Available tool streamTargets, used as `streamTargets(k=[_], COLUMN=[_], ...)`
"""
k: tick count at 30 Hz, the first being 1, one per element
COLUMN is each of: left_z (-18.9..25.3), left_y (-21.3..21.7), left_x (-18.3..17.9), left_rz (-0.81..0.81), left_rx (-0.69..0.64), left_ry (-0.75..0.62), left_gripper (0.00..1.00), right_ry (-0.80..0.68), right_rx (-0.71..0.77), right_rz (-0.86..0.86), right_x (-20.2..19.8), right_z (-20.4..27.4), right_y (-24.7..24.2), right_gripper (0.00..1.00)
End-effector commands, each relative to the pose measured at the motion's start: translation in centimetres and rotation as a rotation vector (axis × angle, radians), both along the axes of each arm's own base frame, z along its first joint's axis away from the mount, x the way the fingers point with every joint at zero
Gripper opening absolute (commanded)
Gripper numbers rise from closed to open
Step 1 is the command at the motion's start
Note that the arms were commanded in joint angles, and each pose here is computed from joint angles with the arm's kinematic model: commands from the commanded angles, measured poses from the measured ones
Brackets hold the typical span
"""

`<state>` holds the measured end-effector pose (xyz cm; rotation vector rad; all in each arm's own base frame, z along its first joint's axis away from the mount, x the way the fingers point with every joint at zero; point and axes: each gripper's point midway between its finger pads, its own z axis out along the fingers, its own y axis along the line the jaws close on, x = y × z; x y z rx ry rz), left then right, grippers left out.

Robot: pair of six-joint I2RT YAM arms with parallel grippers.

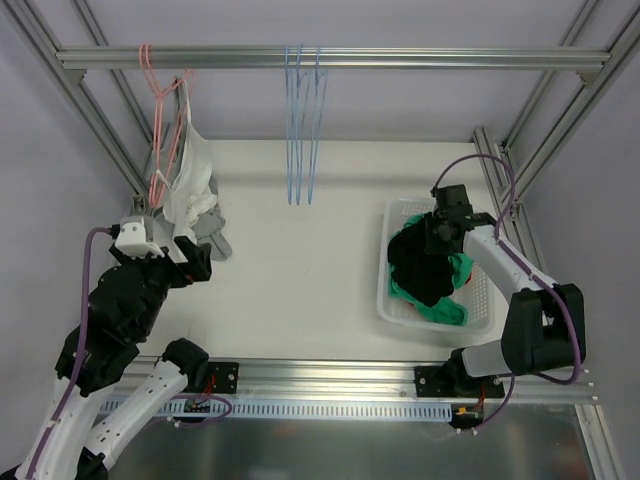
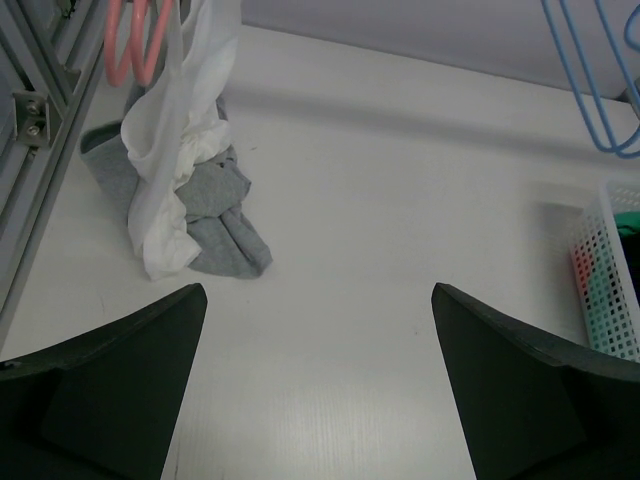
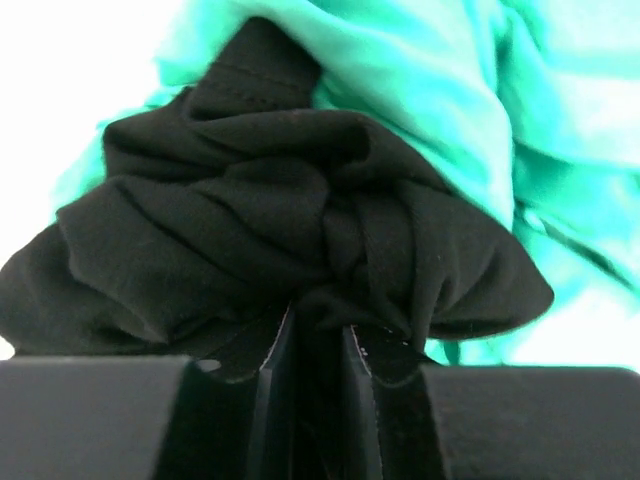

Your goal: Remove the tank top from the hanger

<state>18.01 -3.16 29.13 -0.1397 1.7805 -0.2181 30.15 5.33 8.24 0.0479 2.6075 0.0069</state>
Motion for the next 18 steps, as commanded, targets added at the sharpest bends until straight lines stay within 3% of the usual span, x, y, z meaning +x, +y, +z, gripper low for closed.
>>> streamTargets(k=[1, 4, 6, 9, 11, 18], left_z=[3.0, 4.2, 5.5, 7.5, 9.0, 15.4], left_y=[0.3, 0.2, 0.3, 0.6, 0.7, 0.2], left_x=[0.6, 0.6, 0.5, 0.3, 0.6, 4.2], left_rz=[0.04, 0.031, 0.027, 0.029, 0.041, 0.086], left_rx=[-0.03, -0.034, -0.025, -0.013, 0.006, 0.112], left_ry=[-0.04, -0.055, -0.075, -0.085, -0.073, -0.079], left_gripper=[0.99, 0.99, 0.99, 0.99, 0.99, 0.99], right_ry=[0.141, 0.193, 0.224, 0.24, 0.204, -0.03], right_rx=[0.103, 0.117, 0.042, -0.027, -0.07, -0.135], right_rz=[0.196, 0.249, 0.215, 0.15, 0.113, 0.038], right_x=[-1.2, -1.6, -1.2, -1.3, -1.3, -2.0], right_z=[-0.8, -1.4, -1.7, -0.7, 0.7, 10.0], right_y=[2.5, 3.0, 1.7, 0.3, -0.7, -2.9], right_gripper=[0.21, 0.23, 0.28, 0.63, 0.99, 0.99])
